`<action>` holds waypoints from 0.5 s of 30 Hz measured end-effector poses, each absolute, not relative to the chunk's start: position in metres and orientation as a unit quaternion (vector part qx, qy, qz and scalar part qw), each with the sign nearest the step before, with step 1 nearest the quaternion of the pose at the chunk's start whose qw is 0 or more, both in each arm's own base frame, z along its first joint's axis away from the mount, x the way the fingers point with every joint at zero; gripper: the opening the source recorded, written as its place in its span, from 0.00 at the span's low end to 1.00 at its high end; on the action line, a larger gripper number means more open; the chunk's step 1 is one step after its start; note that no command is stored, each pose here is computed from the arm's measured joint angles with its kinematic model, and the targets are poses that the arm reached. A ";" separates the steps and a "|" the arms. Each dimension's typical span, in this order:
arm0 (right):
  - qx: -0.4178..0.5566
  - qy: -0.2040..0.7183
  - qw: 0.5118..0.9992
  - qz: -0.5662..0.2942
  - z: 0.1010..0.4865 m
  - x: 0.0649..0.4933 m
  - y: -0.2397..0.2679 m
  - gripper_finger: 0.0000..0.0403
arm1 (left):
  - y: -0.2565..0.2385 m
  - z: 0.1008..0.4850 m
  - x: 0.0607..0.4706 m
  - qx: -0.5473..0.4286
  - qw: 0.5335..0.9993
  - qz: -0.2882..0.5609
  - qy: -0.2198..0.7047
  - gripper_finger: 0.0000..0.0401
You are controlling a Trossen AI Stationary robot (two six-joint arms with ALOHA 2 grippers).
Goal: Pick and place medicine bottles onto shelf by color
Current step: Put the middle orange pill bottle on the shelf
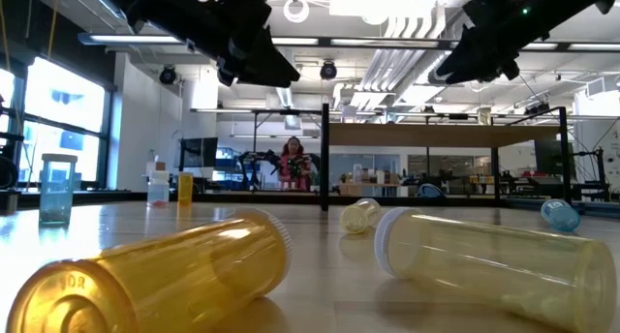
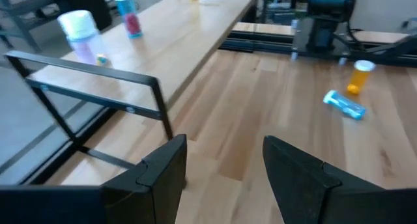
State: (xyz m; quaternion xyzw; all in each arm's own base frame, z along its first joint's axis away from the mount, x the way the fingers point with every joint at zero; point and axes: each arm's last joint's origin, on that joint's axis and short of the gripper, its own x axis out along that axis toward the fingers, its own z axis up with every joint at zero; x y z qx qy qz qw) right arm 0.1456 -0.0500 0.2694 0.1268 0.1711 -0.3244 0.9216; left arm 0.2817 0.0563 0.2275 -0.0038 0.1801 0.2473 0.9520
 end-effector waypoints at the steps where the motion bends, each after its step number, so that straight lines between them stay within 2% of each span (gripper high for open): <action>1: 0.136 0.174 0.922 -0.317 0.268 0.146 -0.047 0.44 | 0.056 0.227 0.282 -0.004 0.952 0.246 0.180 0.48; 15: 0.265 0.168 0.927 -0.207 0.266 0.157 -0.003 0.44 | 0.056 0.225 0.281 0.018 0.950 0.240 0.200 0.48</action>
